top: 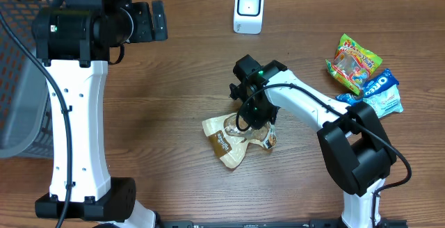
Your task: Scan the item barcode
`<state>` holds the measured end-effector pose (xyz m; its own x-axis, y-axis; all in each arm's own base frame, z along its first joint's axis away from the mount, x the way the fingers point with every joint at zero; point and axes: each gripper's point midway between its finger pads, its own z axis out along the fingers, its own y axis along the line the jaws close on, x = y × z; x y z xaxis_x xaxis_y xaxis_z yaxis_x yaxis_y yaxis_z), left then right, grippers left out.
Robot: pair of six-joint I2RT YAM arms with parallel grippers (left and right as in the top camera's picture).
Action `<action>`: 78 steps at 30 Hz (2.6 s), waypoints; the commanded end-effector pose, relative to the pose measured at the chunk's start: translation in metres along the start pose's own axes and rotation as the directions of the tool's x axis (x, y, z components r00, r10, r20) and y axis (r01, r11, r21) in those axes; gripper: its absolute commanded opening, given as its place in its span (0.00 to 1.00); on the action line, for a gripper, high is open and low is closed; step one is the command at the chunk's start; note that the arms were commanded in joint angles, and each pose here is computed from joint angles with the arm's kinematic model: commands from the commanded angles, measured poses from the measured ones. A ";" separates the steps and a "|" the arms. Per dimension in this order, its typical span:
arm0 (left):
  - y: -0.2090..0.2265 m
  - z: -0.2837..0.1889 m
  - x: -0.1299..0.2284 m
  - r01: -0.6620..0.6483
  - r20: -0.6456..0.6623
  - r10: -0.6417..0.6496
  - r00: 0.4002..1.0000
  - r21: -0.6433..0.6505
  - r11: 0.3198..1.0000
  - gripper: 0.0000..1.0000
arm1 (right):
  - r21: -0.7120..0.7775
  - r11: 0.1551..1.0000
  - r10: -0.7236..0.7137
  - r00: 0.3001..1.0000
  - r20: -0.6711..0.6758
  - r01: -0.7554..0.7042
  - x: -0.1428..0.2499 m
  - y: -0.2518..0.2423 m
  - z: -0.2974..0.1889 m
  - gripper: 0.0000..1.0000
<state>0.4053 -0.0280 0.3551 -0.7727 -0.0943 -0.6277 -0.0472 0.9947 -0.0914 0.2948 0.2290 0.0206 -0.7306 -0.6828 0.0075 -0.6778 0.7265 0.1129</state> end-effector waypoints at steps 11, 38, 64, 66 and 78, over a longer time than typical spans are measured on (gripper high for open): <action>-0.001 0.001 0.000 -0.020 -0.001 0.020 1.000 0.002 1.000 1.00 | -0.036 0.932 0.359 0.933 -0.019 -0.359 0.001 -0.005 0.015 0.08; -0.001 0.001 0.000 -0.020 -0.001 0.020 1.000 0.002 1.000 1.00 | -0.034 0.986 0.169 0.973 0.159 -0.165 -0.026 0.028 -0.067 0.70; -0.001 0.001 0.000 -0.020 -0.001 0.020 1.000 0.002 1.000 1.00 | -0.021 0.970 0.239 0.942 0.236 -0.241 -0.044 0.070 -0.044 0.80; -0.001 0.001 0.000 -0.020 -0.001 0.020 1.000 0.002 1.000 1.00 | -0.062 0.922 0.384 0.888 0.253 -0.381 -0.051 0.068 -0.045 0.80; -0.001 0.001 0.000 -0.020 -0.001 0.020 1.000 0.002 1.000 1.00 | -0.301 0.706 0.661 0.749 -0.044 -0.641 -0.032 0.120 -0.044 0.79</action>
<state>0.4053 -0.0280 0.3551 -0.7727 -0.0943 -0.6277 -0.0472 0.9947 -0.0914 0.2647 0.3261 0.0758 -0.9993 -0.0359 0.0064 -0.0317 0.9417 0.3351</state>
